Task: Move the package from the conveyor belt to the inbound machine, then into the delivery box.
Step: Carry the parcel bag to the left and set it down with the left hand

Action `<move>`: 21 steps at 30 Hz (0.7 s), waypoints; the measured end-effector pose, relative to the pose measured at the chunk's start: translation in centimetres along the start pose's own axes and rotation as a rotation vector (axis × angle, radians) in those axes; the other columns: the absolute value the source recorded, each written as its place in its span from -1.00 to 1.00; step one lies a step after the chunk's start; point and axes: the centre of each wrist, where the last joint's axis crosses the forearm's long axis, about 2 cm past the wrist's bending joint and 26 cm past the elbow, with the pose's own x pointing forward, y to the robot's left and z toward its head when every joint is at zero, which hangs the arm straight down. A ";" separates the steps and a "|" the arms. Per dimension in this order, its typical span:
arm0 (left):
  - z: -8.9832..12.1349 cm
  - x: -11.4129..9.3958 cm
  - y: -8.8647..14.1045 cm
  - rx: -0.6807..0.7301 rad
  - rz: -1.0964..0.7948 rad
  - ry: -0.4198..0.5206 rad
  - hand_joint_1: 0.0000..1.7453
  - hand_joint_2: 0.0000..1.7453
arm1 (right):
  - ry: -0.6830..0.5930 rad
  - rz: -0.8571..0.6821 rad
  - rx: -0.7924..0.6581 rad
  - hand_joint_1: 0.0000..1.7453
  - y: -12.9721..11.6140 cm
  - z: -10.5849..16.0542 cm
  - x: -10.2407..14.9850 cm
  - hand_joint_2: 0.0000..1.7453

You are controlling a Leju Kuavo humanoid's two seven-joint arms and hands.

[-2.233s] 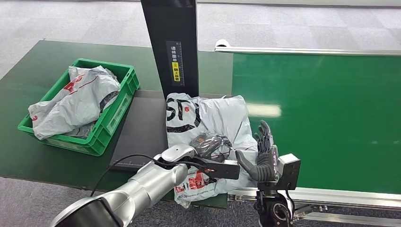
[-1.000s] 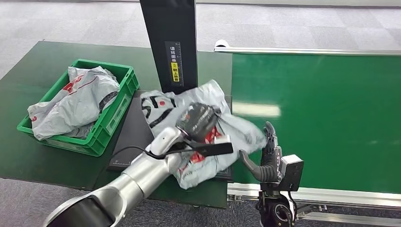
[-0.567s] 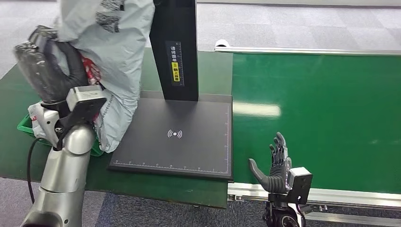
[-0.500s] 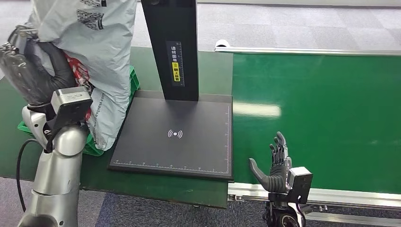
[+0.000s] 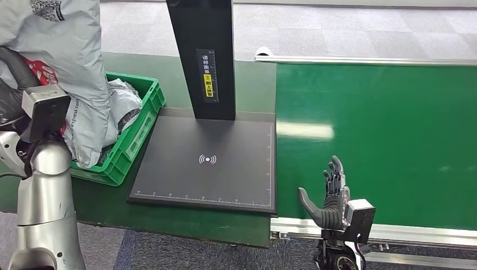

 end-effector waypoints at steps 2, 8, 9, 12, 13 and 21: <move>0.0 -0.4 0.0 -0.004 -0.011 0.010 1.00 1.00 | -0.002 0.000 0.000 -1.00 0.0 0.0 0.0 1.00; 0.1 -1.1 -0.3 -0.027 -0.039 0.043 1.00 1.00 | -0.003 -0.001 -0.001 -1.00 0.0 -0.1 0.1 1.00; 0.1 -1.3 -0.5 -0.040 -0.047 0.056 1.00 1.00 | -0.002 -0.002 -0.001 -1.00 0.0 -0.1 0.1 1.00; -0.1 -2.3 -1.8 -0.118 -0.069 0.106 1.00 1.00 | 0.001 -0.006 0.005 -1.00 0.0 -0.3 0.2 1.00; -0.1 -2.6 -2.5 -0.153 -0.082 0.124 1.00 1.00 | 0.001 -0.008 0.008 -1.00 0.1 -0.4 0.3 1.00; 0.0 -5.6 -7.3 -0.389 -0.222 0.258 1.00 1.00 | -0.010 -0.035 0.046 -1.00 1.0 -1.6 0.6 1.00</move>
